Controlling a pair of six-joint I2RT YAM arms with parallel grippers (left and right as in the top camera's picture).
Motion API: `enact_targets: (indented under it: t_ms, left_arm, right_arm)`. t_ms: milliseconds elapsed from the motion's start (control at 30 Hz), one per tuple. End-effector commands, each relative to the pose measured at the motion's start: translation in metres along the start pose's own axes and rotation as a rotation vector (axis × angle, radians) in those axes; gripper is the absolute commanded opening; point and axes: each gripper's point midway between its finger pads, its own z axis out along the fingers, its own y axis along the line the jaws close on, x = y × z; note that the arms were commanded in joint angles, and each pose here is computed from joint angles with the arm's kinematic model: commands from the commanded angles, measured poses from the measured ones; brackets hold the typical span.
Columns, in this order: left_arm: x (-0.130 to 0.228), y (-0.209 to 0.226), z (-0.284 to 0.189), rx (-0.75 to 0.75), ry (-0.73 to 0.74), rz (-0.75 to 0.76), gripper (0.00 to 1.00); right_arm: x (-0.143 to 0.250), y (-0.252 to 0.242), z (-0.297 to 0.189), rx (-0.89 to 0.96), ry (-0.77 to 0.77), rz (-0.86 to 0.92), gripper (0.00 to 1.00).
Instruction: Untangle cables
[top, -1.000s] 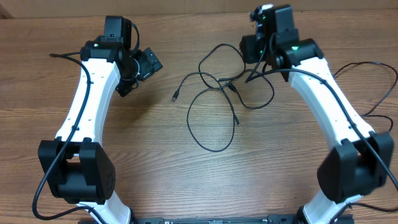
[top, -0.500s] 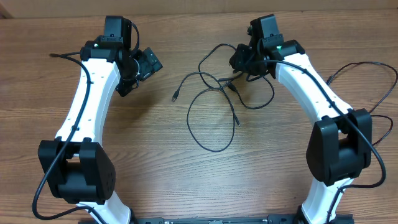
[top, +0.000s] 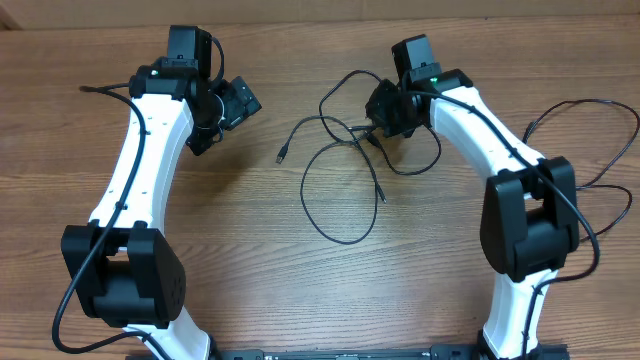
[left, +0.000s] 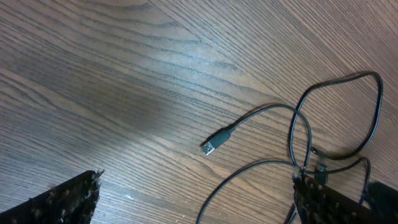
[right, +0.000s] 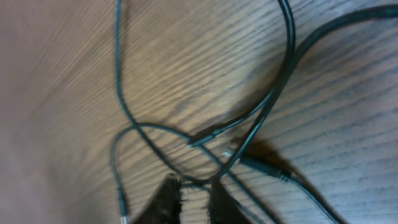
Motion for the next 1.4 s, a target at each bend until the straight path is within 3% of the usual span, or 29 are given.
enact_targets:
  t_ms: [0, 133, 367, 700, 833, 900, 933, 1133, 1367]
  left_arm:
    - [0.002, -0.002, 0.0, 0.004, 0.004, 0.022, 0.99]
    - [0.002, -0.002, 0.0, 0.004, 0.004, 0.022, 1.0]
    - [0.002, -0.002, 0.0, 0.004, 0.003, 0.022, 0.99]
    - [0.002, -0.002, 0.0, 0.004, 0.004, 0.022, 1.0]
    - [0.002, -0.002, 0.0, 0.004, 0.004, 0.022, 1.0]
    - [0.002, -0.002, 0.0, 0.004, 0.004, 0.022, 0.99]
    - [0.002, -0.002, 0.0, 0.004, 0.004, 0.022, 1.0]
    - [0.002, -0.002, 0.0, 0.004, 0.004, 0.022, 0.99]
    - [0.002, -0.002, 0.0, 0.004, 0.003, 0.022, 1.0]
  right_arm:
    - [0.002, -0.005, 0.012, 0.012, 0.013, 0.028, 0.22]
    - [-0.003, -0.01, 0.021, 0.03, -0.008, 0.04, 0.24]
    - [-0.007, -0.022, 0.034, 0.071, -0.029, 0.138, 0.41]
    - [-0.012, -0.033, 0.063, 0.084, -0.044, 0.163, 0.4]
    - [-0.012, -0.034, 0.068, 0.083, -0.044, 0.163, 0.25]
    - [-0.011, -0.033, 0.067, 0.08, -0.04, 0.163, 0.06]
    - [-0.01, -0.031, 0.066, 0.068, -0.029, 0.163, 0.04]
    - [-0.026, 0.011, 0.024, -0.084, -0.03, 0.098, 0.04]
    - [-0.048, 0.099, -0.083, -0.309, -0.203, -0.255, 0.04]
